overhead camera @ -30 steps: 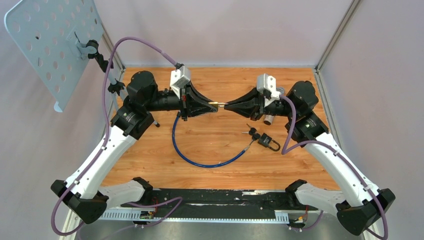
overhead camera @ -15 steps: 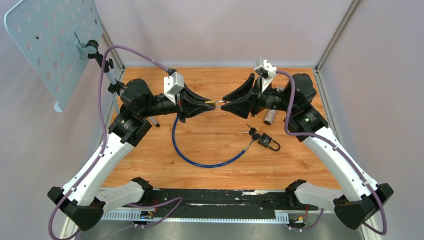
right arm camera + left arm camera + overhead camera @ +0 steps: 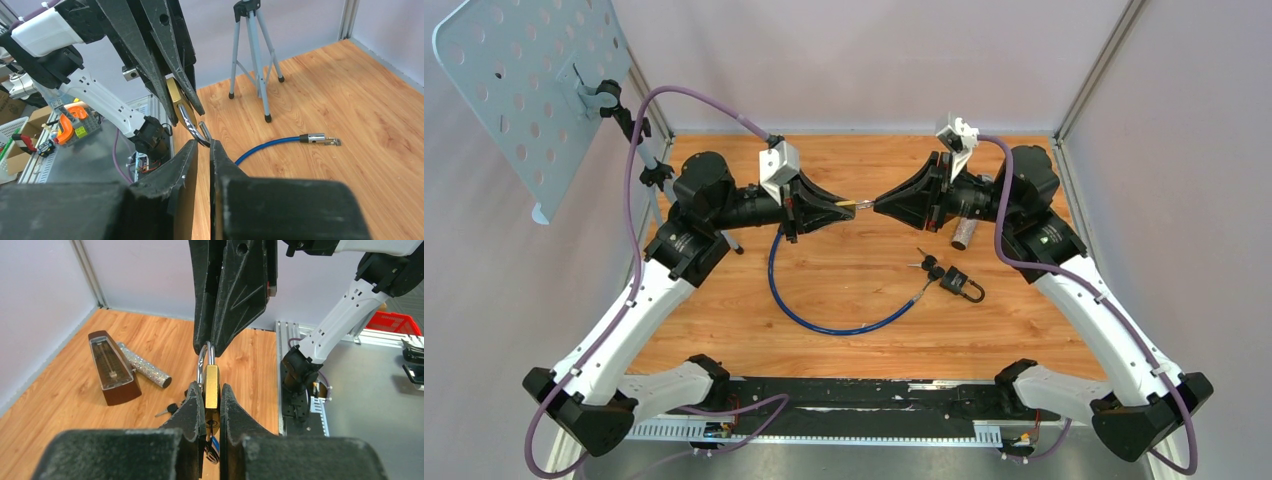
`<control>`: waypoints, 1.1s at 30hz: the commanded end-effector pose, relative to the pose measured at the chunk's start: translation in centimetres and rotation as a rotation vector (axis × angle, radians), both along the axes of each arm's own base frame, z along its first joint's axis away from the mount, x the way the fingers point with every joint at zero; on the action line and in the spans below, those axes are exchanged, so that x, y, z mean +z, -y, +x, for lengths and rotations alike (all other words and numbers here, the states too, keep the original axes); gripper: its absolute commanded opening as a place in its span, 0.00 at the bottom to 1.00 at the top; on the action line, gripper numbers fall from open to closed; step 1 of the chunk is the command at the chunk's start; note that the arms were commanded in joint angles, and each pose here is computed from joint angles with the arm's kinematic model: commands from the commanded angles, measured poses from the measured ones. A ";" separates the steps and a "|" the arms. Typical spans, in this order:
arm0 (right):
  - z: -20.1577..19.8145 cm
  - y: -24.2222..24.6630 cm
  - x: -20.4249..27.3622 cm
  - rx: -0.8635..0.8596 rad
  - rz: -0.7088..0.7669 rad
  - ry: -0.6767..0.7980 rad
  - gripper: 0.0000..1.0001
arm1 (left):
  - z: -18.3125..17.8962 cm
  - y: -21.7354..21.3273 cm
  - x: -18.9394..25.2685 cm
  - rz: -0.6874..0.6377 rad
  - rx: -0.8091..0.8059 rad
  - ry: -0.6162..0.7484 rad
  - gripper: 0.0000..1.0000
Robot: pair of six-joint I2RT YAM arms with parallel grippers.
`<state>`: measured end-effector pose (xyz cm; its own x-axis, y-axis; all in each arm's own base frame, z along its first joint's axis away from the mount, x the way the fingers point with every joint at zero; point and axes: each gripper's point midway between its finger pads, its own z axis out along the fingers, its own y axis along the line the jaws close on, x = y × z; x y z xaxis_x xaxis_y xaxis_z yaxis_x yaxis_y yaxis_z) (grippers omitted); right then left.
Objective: Lock with the key
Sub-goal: Lock the lock.
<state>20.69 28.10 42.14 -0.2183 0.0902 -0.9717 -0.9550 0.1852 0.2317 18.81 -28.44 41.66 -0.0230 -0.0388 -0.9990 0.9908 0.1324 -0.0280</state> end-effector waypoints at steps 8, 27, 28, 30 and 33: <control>-1.7 0.1 2.6 0.077 0.035 0.067 0.12 | -0.6 0.5 2.1 -0.033 -0.054 0.018 0.00; -2.6 0.7 1.9 0.071 0.067 0.222 0.50 | -1.3 0.3 2.4 -0.024 -0.089 -0.002 0.00; -2.6 0.7 1.9 0.071 0.066 0.226 0.50 | -1.5 0.3 2.4 -0.023 -0.101 -0.001 0.00; -2.7 0.7 1.6 0.081 0.059 0.239 0.50 | -1.8 0.3 2.4 -0.023 -0.115 0.005 0.00; -2.9 0.8 1.0 0.092 0.054 0.294 0.46 | -2.3 0.2 2.6 -0.026 -0.139 0.015 0.00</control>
<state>18.59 27.56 42.61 -0.0609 0.1185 -0.9911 -0.9915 0.1076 0.0737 18.02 -29.15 41.29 -0.0926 -0.0133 -0.9956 0.9946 0.0453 -0.0931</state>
